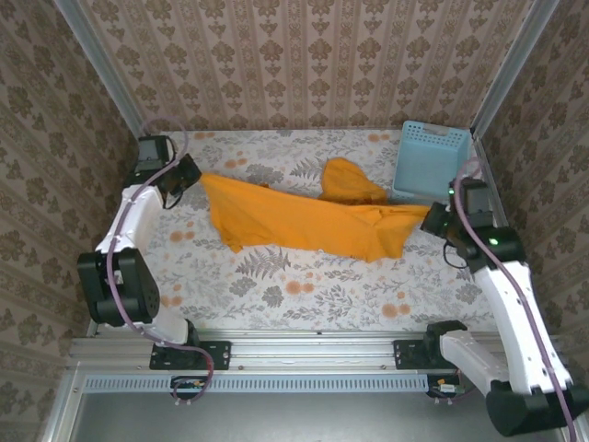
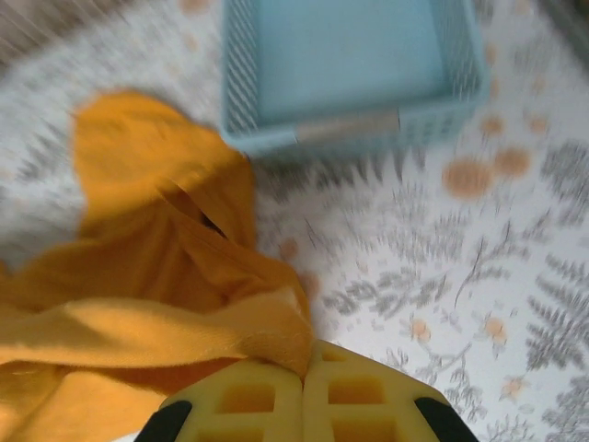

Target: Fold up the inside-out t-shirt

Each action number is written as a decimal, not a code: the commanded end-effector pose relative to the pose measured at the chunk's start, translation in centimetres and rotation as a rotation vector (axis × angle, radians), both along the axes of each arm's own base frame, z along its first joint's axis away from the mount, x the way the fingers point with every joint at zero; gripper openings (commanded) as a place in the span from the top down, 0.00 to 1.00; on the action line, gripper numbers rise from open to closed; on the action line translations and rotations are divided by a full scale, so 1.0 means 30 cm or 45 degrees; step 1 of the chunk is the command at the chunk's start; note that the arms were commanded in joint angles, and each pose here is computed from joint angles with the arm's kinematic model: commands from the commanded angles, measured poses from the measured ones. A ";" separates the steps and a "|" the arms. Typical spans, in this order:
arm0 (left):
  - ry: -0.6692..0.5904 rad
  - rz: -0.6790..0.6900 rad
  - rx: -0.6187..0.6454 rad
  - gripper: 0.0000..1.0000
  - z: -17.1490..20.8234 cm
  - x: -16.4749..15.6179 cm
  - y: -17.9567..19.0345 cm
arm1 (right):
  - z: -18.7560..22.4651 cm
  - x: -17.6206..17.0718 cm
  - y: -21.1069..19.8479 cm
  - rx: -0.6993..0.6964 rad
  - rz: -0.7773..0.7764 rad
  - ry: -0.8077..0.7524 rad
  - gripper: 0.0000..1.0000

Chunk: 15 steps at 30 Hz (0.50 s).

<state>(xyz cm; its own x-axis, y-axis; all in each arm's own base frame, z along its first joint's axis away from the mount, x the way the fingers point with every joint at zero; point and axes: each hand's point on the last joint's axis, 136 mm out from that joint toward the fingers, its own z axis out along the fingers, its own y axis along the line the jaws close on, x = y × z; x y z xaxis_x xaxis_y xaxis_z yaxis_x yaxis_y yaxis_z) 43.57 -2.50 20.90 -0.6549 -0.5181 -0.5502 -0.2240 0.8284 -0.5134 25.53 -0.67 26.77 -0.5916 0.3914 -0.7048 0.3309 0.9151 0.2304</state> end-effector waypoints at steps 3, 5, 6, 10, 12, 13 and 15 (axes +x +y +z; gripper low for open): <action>-0.379 0.171 0.011 1.00 0.357 -0.119 0.108 | 0.130 -0.127 0.005 -0.038 0.079 -0.087 1.00; -0.430 0.188 0.016 1.00 0.377 -0.152 0.112 | 0.101 -0.105 0.057 0.048 0.153 -0.094 1.00; -0.422 0.182 0.016 1.00 0.360 -0.156 0.106 | 0.062 -0.090 0.084 0.097 0.184 -0.071 1.00; -0.177 0.157 -0.013 1.00 0.150 -0.127 0.092 | -0.149 -0.022 0.175 0.256 0.232 0.055 1.00; -0.002 0.152 -0.042 1.00 -0.005 -0.114 0.089 | -0.270 -0.002 0.210 0.291 0.221 0.134 1.00; 0.065 0.155 -0.057 1.00 -0.068 -0.113 0.089 | -0.315 0.003 0.220 0.294 0.213 0.165 1.00; 0.198 0.177 -0.099 1.00 -0.202 -0.115 0.098 | -0.404 0.009 0.234 0.295 0.188 0.220 1.00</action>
<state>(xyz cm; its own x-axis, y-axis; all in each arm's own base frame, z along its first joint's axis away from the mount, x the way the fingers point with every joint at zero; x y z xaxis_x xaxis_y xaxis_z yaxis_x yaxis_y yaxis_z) 41.90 0.23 22.47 -0.5469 -0.5929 -0.5911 -0.2636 0.7920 -0.5507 24.59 5.14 15.45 -0.7890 0.3679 -0.4921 0.2301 0.9195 0.3186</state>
